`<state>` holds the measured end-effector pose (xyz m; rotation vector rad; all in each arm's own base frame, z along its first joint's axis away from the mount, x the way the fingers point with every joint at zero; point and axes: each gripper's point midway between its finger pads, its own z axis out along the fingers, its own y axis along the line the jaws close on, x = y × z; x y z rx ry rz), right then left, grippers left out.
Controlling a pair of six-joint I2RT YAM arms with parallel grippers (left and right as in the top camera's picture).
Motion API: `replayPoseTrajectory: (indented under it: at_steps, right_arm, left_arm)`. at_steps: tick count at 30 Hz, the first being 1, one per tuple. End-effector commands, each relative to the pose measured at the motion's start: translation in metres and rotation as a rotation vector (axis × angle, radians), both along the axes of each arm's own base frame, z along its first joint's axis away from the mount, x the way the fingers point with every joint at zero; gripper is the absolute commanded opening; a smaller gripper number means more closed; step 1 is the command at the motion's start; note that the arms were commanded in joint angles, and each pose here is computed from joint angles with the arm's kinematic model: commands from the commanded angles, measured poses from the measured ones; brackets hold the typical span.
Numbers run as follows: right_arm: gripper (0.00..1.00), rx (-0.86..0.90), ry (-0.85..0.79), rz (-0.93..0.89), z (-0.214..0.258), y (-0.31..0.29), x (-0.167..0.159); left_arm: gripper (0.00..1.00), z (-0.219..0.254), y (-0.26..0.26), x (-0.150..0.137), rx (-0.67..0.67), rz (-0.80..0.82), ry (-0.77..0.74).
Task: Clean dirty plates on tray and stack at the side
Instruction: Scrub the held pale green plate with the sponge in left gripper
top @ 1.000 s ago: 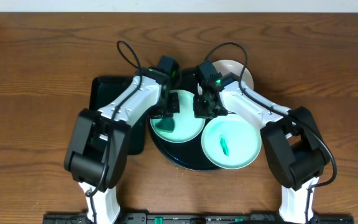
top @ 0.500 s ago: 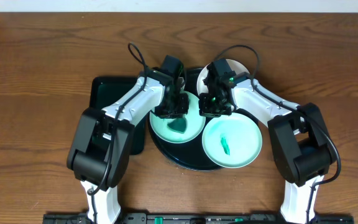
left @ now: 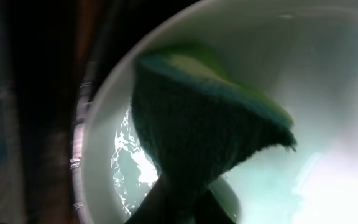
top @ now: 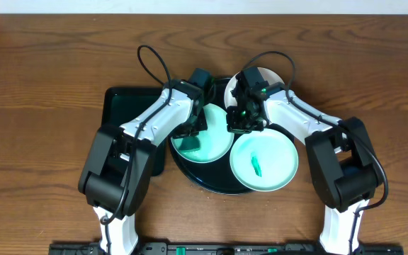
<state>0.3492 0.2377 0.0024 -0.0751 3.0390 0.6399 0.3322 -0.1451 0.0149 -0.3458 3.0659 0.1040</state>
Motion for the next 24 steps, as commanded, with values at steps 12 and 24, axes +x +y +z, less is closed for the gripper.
replayPoseTrajectory:
  at_steps: [12, 24]
  right_arm:
    - [0.01, 0.002, 0.043, 0.03, -0.014, 0.005, -0.015]
    - [0.01, 0.001, 0.043, 0.03, -0.014, 0.005, -0.015]
  left_arm:
    - [0.07, 0.006, -0.076, -0.032, -0.517, -0.461, 0.136]
    - [0.07, -0.009, -0.016, 0.026, -0.092, -0.237, -0.072]
